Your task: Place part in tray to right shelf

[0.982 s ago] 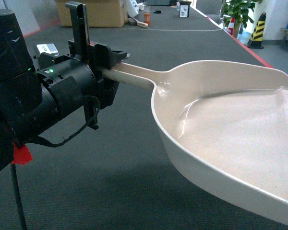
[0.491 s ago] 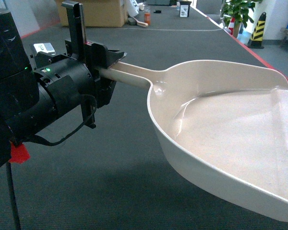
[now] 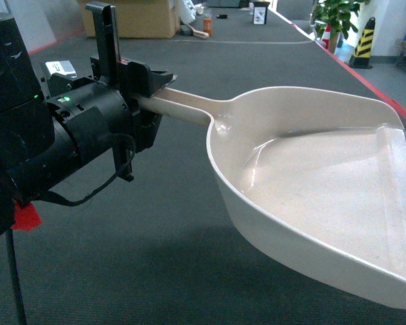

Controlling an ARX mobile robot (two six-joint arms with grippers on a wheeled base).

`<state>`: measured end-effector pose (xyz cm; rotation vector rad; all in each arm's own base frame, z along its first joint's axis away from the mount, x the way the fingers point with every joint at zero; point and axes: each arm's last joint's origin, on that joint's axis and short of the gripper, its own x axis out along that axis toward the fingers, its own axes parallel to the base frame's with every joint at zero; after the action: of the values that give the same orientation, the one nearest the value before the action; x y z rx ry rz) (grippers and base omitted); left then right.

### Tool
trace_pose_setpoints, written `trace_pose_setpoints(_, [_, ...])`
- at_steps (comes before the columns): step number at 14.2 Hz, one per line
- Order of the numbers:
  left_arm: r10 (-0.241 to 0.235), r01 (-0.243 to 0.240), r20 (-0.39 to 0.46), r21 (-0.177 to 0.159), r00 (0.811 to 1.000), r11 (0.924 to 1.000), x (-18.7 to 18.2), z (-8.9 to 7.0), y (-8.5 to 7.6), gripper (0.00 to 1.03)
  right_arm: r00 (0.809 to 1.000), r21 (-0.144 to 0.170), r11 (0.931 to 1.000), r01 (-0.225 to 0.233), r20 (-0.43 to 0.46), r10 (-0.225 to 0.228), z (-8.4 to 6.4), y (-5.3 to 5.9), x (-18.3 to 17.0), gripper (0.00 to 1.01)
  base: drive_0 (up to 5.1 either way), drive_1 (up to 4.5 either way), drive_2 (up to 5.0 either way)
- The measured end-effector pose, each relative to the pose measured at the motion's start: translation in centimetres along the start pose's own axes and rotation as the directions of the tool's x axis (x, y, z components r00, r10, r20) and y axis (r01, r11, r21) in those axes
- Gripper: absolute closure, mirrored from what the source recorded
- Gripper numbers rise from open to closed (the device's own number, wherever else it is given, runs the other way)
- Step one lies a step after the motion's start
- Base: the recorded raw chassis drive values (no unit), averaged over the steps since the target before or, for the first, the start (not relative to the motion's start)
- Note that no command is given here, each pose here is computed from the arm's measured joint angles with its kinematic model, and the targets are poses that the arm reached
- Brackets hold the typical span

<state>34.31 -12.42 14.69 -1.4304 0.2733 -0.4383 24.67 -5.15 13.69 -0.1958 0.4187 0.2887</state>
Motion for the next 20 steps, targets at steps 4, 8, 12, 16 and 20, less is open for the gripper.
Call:
trace_pose_setpoints(4, [0.000, 0.000, -0.001, 0.000, 1.000, 1.0000, 0.0, 0.0, 0.0, 0.89, 0.994, -0.040, 0.9934, -0.108, -0.010, 0.107, 1.1, -0.6, 6.1, 0.03, 0.0, 0.00, 0.0])
trace_pose_setpoints(8, [0.004, -0.004, 0.015, 0.020, 1.000, 0.9998, 0.0, 0.1, 0.0, 0.89, 0.992, 0.050, 0.9904, -0.129, -0.005, 0.130, 1.4, 1.5, 15.7, 0.12, 0.0, 0.00, 0.0])
trace_pose_setpoints(12, [0.004, -0.004, 0.018, 0.028, 1.000, 0.9996, 0.0, 0.2, 0.0, 0.90, 0.998, 0.062, 0.9963, -0.060, 0.027, 0.059, 1.2, 2.0, 16.1, 0.42, 0.0, 0.00, 0.0])
trace_pose_setpoints(16, [0.000, 0.000, 0.000, 0.020, 1.000, 0.9998, 0.0, 0.0, 0.0, 0.90, 0.999, 0.102, 0.9943, -0.030, 0.023, 0.028, 0.4, 1.8, 14.1, 0.55, 0.0, 0.00, 0.0])
trace_pose_setpoints(20, [0.000, 0.000, -0.001, 0.018, 1.000, 0.9998, 0.0, 0.0, 0.0, 0.90, 0.988, 0.148, 0.9839, 0.100, 0.103, -0.116, 3.7, -1.6, 4.2, 0.55, 0.0, 0.00, 0.0])
